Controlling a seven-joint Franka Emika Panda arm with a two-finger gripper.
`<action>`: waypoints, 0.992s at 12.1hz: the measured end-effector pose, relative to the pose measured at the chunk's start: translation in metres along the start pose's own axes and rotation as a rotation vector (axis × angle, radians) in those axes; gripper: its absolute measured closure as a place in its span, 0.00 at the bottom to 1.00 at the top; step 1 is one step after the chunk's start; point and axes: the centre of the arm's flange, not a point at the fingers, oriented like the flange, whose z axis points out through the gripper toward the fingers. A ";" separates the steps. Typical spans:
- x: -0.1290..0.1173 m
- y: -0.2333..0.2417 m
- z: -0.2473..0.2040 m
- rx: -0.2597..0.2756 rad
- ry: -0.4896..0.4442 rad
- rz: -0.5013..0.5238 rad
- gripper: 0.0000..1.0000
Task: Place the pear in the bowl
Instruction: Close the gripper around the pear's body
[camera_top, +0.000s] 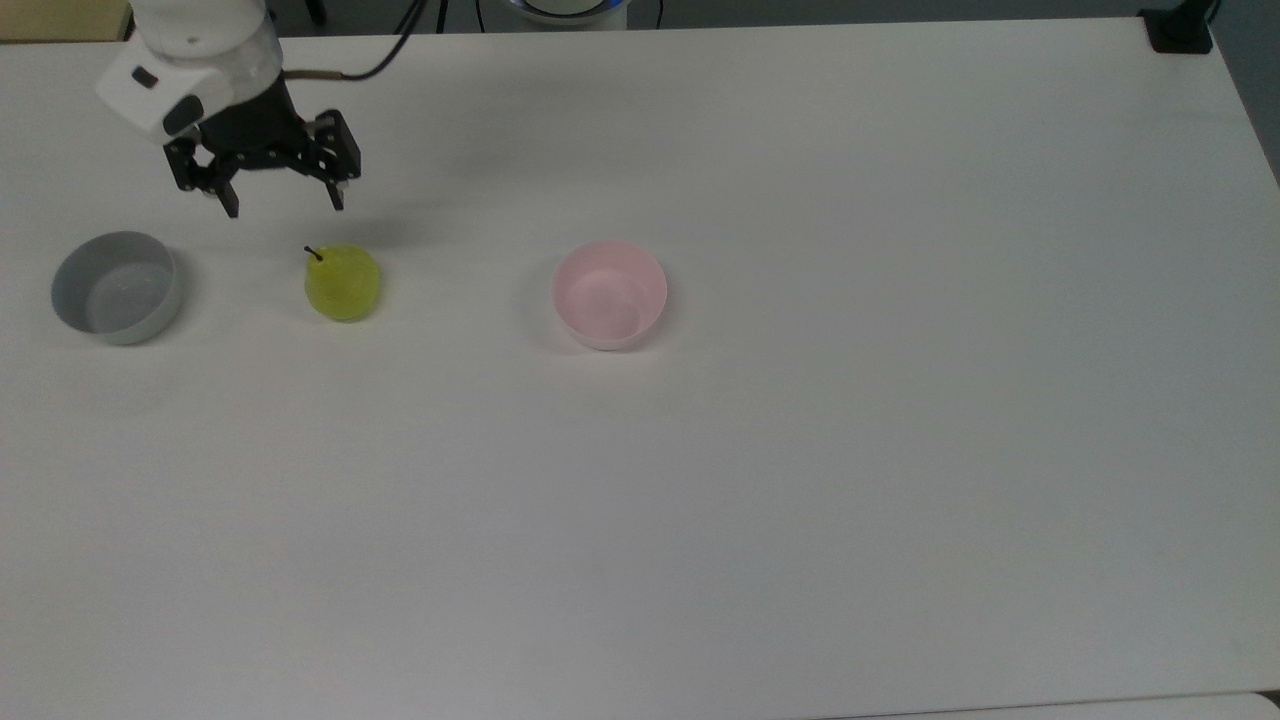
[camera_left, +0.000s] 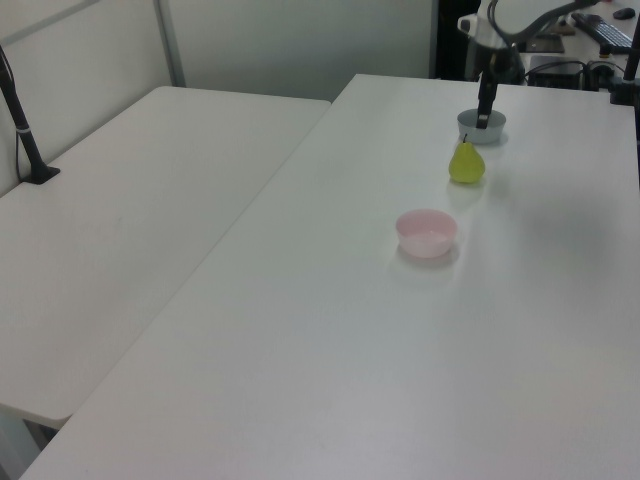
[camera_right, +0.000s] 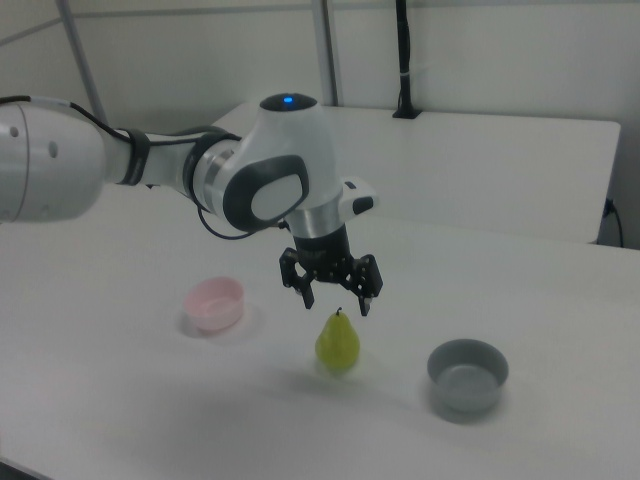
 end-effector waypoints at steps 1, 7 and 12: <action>0.002 -0.002 0.015 0.000 0.012 0.005 0.00; 0.004 -0.018 0.083 -0.003 -0.019 -0.011 0.00; 0.010 -0.021 0.094 0.015 0.011 0.019 0.27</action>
